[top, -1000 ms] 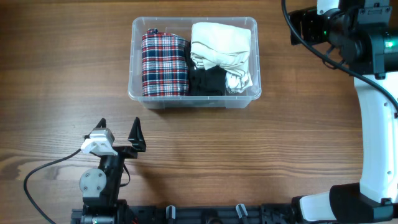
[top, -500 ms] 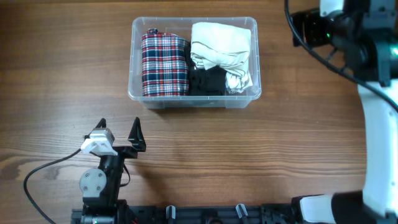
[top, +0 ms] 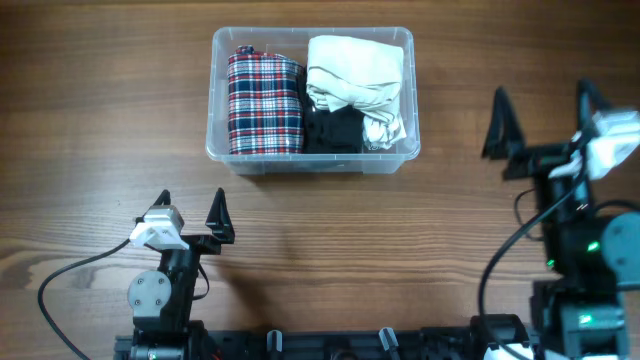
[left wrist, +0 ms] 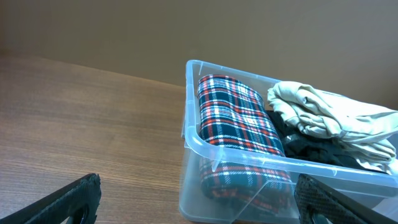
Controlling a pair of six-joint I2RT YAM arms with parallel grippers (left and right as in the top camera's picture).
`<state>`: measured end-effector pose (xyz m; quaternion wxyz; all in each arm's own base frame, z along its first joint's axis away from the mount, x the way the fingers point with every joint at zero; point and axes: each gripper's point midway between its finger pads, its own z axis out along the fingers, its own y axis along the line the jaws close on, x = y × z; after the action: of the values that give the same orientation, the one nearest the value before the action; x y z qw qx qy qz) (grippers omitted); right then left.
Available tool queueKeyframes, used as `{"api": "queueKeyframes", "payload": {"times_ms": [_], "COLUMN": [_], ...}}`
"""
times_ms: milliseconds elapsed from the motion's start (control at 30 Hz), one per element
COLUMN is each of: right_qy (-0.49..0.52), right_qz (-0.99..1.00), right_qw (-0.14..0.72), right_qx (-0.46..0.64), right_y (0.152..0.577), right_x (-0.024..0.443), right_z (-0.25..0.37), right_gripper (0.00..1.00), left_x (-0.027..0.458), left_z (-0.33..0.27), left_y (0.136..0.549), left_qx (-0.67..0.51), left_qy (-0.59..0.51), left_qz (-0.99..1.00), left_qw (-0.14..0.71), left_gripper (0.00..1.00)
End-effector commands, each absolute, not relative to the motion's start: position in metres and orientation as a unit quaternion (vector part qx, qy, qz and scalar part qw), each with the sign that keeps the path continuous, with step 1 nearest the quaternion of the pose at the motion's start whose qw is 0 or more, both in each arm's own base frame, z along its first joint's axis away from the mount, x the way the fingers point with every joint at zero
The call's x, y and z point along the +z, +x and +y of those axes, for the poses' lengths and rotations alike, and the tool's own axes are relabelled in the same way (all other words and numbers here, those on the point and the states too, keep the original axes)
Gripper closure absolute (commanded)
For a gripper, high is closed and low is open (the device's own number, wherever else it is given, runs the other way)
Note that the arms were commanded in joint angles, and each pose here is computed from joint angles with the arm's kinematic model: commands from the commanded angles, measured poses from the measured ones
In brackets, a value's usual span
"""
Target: Pack container
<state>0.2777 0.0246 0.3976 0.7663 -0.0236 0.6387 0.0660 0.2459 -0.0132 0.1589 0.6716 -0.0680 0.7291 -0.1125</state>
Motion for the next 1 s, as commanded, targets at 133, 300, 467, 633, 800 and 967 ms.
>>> {"api": "queueKeyframes", "payload": {"times_ms": [133, 300, 467, 633, 800, 967], "right_qy": [0.004, 0.005, 0.007, 0.01, 0.012, -0.014], "right_qz": [0.659, 0.668, 0.68, 0.698, 0.706, 0.706], "right_qw": [0.745, 0.737, 0.726, 0.709, 0.703, 0.705], "right_qx": [0.105, 0.105, 0.104, 0.1, 0.081, 0.058], "right_y": [0.252, 0.247, 0.248, 0.247, 0.246, 0.246], "right_x": [0.28, 0.232, 0.201, 0.182, 0.176, 0.175], "right_z": [0.025, 0.025, 0.025, 0.024, 0.019, 0.02], "right_gripper": [0.0, 0.0, 0.0, 0.0, 0.0, 0.0], "left_x": [0.157, 0.157, 0.157, 0.157, 0.157, 0.157], "left_z": [-0.009, -0.009, -0.009, -0.009, -0.009, -0.009], "left_y": [0.246, 0.246, 0.246, 0.246, 0.246, 0.246], "left_qx": [-0.108, -0.108, -0.108, -0.108, -0.108, -0.108], "left_qy": [-0.078, -0.078, -0.078, -0.078, -0.078, -0.078], "left_qz": [0.728, 0.728, 0.728, 0.728, 0.728, 0.728], "left_qw": [0.673, 0.673, 0.673, 0.673, 0.673, 0.673], "left_gripper": [0.0, 0.0, 0.0, 0.0, 0.0, 0.0]}}
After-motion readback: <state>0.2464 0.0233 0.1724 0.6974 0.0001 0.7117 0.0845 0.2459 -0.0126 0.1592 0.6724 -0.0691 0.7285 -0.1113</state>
